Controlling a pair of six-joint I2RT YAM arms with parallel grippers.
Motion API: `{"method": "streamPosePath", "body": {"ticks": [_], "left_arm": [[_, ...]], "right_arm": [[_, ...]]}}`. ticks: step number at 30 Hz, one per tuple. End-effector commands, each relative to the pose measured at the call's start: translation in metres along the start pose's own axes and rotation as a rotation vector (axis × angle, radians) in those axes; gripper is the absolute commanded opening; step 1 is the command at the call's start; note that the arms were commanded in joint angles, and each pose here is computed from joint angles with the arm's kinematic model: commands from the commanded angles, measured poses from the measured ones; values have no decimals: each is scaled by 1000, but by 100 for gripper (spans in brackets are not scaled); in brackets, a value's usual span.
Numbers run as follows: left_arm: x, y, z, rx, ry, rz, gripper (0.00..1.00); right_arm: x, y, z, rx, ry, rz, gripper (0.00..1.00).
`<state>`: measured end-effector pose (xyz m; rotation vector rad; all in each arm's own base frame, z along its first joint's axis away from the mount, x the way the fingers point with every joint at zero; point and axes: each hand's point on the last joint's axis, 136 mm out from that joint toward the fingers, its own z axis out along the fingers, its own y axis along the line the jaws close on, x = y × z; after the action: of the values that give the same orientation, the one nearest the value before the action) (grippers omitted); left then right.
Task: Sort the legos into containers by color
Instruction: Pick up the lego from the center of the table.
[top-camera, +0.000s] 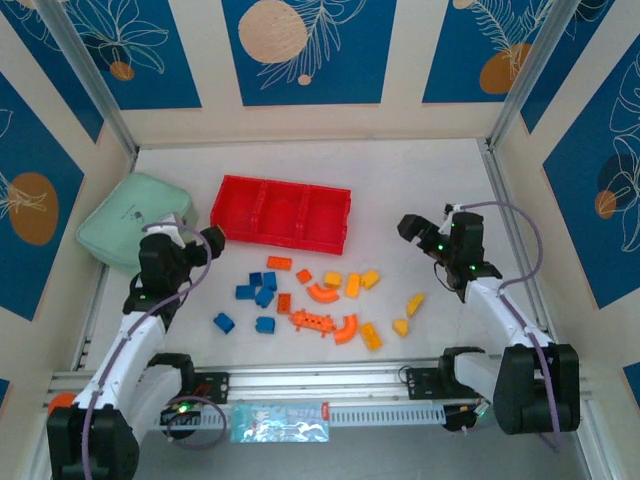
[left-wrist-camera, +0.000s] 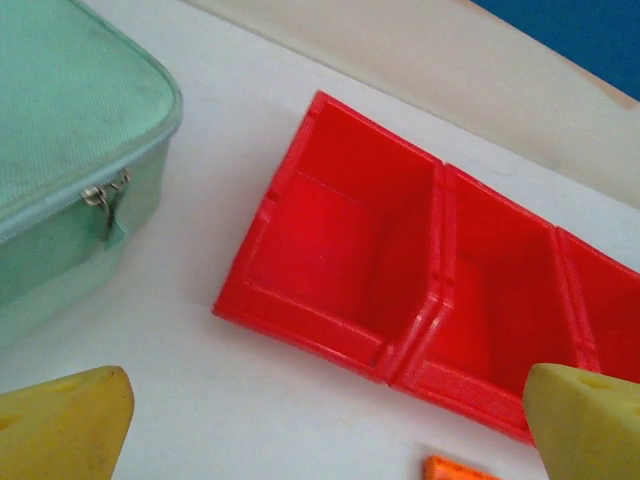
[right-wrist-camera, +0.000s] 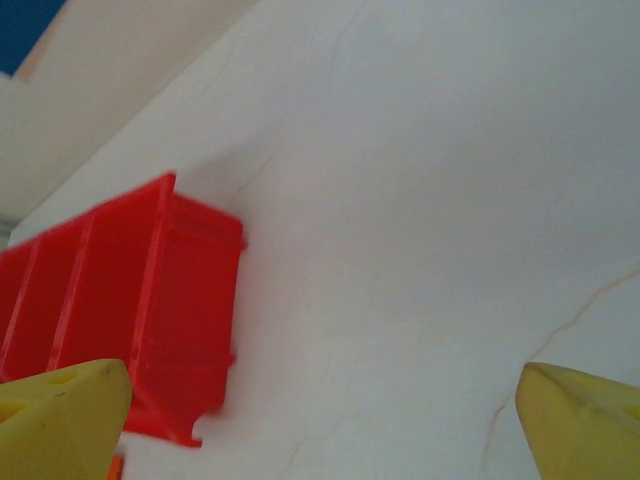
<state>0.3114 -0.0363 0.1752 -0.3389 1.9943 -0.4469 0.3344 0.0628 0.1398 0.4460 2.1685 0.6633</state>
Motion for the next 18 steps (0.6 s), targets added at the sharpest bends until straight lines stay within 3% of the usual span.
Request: {"method": "streamPosePath", "body": {"ticks": [1,11,18], "left_arm": [[12,-17,-11,58,104,-48,99],[54,-49,-33,106,275,0,99],[93,-77,-45,112,411,84,99]], "right_arm": [[14,30,1,-55,105,-63,99],[84,88,9,-198,349,-206,99],[147,107,7,-256,524,-309,99]]}}
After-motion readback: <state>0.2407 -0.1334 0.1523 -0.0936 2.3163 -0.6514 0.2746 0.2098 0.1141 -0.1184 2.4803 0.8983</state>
